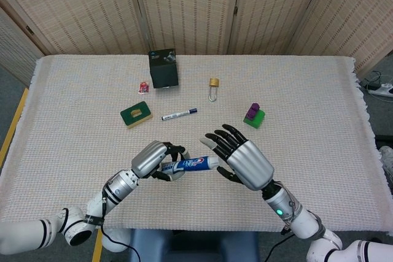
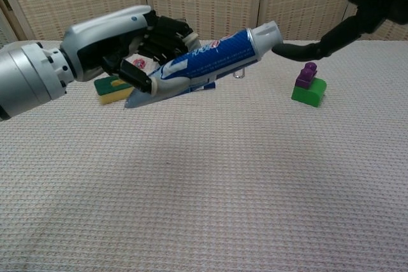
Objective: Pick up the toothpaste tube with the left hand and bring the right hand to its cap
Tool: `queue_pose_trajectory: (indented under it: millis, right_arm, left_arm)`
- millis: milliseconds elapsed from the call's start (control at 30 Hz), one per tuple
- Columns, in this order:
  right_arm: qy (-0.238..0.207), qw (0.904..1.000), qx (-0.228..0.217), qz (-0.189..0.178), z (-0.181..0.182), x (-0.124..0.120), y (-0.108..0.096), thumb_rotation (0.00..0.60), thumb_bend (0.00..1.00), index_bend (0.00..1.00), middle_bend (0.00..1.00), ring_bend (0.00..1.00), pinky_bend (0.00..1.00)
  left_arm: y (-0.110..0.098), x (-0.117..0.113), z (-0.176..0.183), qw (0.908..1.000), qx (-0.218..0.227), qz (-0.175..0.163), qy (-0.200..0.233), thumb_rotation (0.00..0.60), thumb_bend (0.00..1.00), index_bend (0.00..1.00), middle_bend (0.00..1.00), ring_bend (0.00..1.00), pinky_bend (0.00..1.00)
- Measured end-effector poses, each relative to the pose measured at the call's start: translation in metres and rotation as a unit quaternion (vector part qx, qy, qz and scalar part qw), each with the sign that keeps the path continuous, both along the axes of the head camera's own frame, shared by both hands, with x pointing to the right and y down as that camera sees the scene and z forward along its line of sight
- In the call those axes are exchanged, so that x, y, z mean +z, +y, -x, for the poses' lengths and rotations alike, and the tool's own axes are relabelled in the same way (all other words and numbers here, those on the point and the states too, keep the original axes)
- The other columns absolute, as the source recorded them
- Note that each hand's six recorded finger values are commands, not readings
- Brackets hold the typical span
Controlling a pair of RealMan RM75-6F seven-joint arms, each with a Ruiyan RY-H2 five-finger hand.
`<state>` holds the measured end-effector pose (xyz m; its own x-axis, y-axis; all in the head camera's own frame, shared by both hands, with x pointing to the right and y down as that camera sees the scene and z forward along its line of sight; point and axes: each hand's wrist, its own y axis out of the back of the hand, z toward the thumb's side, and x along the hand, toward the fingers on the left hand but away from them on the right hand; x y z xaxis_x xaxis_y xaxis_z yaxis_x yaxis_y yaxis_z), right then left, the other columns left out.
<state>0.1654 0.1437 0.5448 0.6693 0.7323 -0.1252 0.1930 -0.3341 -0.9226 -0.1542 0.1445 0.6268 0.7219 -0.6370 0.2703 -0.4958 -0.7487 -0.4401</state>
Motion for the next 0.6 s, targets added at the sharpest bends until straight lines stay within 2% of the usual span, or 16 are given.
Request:
queue_pose_trajectory:
  millis: [333,600]
  right_arm:
    - [0.004,1.0000,0.004,-0.003,-0.0023,0.0001,-0.0043,0.600,0.35,0.14,0.23,0.19,0.13]
    - [-0.001,0.9999,0.005,-0.009,-0.0025,-0.0049,-0.0078,0.600,0.35,0.14,0.24,0.20,0.13]
  left_arm:
    - [0.0029,0.0013,-0.0002,0.9999,0.010,-0.009,-0.001,0.600,0.73,0.87,0.79,0.76,0.51]
    - [0.0056,0.0050,-0.0021,0.9990,0.025,-0.030,-0.023,0.600,0.73,0.87,0.79,0.76,0.50]
